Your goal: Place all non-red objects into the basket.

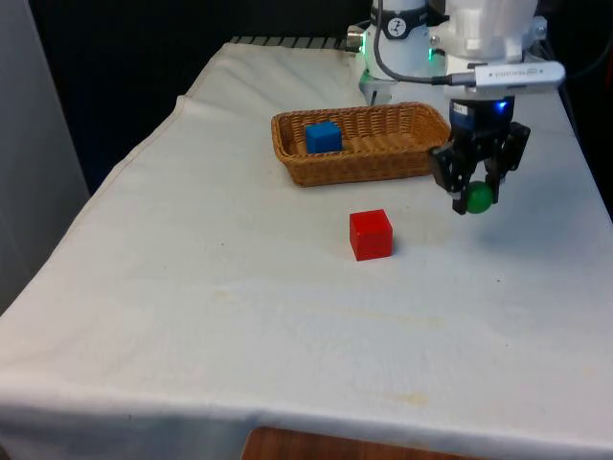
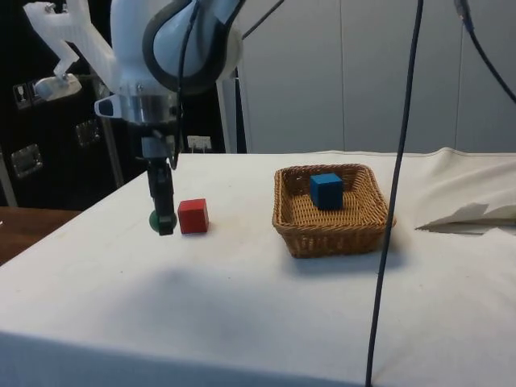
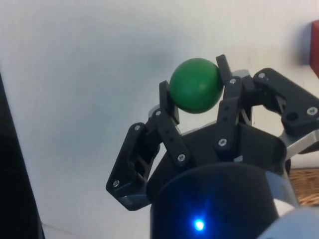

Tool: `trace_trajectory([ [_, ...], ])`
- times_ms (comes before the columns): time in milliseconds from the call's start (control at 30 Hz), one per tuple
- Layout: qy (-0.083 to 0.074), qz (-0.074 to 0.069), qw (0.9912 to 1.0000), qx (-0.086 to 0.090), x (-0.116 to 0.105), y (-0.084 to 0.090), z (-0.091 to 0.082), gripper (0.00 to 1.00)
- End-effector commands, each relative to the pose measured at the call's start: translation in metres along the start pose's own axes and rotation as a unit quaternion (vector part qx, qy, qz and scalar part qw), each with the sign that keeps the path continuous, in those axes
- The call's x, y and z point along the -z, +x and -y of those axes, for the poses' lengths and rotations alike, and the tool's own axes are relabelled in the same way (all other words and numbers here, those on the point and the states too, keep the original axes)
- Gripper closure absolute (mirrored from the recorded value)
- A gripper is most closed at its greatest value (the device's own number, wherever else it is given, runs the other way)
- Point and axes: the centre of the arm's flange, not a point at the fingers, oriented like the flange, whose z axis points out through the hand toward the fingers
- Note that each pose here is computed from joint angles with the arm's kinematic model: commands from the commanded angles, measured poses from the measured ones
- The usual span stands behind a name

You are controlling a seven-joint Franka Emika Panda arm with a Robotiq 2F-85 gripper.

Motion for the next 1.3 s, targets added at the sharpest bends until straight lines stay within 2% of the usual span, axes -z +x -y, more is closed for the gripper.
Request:
trace_trajectory([
  [0, 0.002, -0.006, 0.99998, 0.002, 0.006, -0.002, 0.002, 1.00],
  [133, -0.001, -0.007, 0.99997, 0.003, 0.019, -0.007, 0.003, 1.00],
  [167, -0.003, -0.004, 0.99999, 0.002, 0.015, -0.005, 0.002, 1.00],
  [467, -0.006, -0.011, 0.99991, 0.005, 0.053, -0.016, 0.004, 1.00],
  [500, -0.007, -0.008, 0.99993, 0.004, 0.050, -0.015, 0.003, 1.00],
  [733, -0.010, -0.017, 0.99979, 0.006, 0.075, -0.024, 0.005, 1.00],
  [1100, -0.014, -0.022, 0.99964, 0.006, 0.096, -0.041, 0.006, 1.00],
  [1133, -0.016, -0.019, 0.99967, 0.005, 0.092, -0.039, 0.005, 1.00],
  [1267, -0.015, -0.021, 0.99966, 0.004, 0.105, -0.050, 0.007, 1.00],
])
